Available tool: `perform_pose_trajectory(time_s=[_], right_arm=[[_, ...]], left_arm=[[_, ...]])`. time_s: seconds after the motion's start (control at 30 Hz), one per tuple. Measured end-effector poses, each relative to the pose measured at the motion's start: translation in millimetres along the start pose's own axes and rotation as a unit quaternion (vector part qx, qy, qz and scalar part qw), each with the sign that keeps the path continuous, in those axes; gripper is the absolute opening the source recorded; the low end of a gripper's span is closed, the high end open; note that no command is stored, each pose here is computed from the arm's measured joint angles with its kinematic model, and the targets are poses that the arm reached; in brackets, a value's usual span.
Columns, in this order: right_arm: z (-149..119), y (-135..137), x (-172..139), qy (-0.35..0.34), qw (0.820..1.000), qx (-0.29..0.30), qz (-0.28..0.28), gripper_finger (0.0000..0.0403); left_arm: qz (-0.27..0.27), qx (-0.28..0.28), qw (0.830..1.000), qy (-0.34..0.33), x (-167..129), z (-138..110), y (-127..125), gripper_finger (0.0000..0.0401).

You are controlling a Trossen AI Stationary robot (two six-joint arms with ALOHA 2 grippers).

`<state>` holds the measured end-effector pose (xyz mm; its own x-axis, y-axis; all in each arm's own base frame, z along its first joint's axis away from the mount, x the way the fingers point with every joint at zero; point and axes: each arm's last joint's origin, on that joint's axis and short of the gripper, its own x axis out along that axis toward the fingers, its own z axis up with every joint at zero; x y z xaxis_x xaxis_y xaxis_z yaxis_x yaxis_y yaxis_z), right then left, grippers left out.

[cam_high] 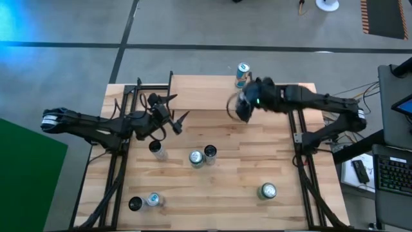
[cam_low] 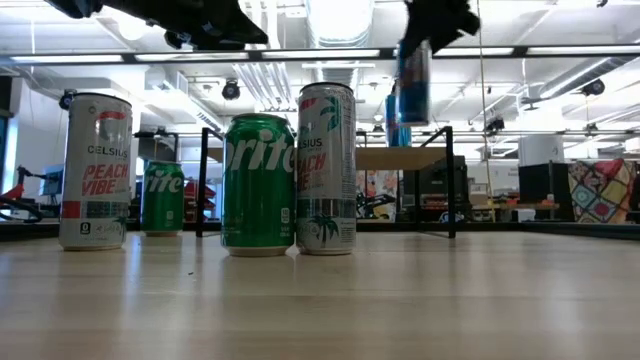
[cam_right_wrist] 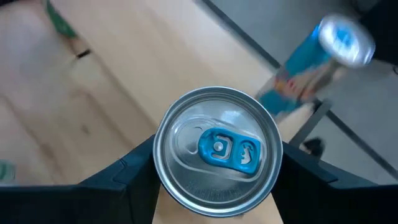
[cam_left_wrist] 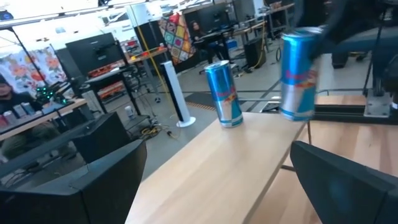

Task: Sort soda cans
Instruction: Put the right blue soda can on the shelf and align it with other blue soda can, then put the blue soda can on the shelf and align it with other blue soda cans

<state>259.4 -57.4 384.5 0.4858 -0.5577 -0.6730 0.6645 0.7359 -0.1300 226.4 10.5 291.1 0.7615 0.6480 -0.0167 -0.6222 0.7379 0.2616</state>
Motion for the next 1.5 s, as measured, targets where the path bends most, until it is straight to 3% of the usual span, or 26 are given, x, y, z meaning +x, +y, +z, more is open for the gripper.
perform_pose_trajectory(time_s=[0.13,0.37,0.47,0.6,1.03,1.27,1.5], right_arm=[[19.7,-19.5,13.7,0.006,1.000,0.005,-0.008,0.0234],[23.7,-48.5,53.1,0.057,0.998,0.014,-0.036,0.0235],[27.1,-55.1,64.1,0.055,0.998,0.015,-0.037,0.0235],[32.6,-64.9,67.7,0.038,0.999,0.036,-0.003,0.0235],[25.9,-73.3,76.6,0.047,0.998,0.042,0.000,0.0237],[25.9,-73.7,71.2,0.038,0.998,0.051,0.021,0.0284],[26.9,-80.3,42.1,0.000,0.998,0.057,0.024,0.0339]], left_arm=[[0.016,-0.001,1.000,0.004,1.7,1.6,-0.3,0.0382],[0.022,0.005,1.000,0.010,1.6,0.2,-0.2,0.0382],[0.053,0.005,0.998,0.018,1.3,-0.2,1.6,0.0382],[0.081,0.011,0.996,0.031,1.1,-1.8,3.1,0.0382],[0.082,0.013,0.996,0.028,0.7,-0.9,3.8,0.0382],[0.082,0.010,0.996,0.028,0.7,-0.9,3.8,0.0382],[0.082,0.009,0.996,0.028,0.7,-1.1,3.7,0.0382]])
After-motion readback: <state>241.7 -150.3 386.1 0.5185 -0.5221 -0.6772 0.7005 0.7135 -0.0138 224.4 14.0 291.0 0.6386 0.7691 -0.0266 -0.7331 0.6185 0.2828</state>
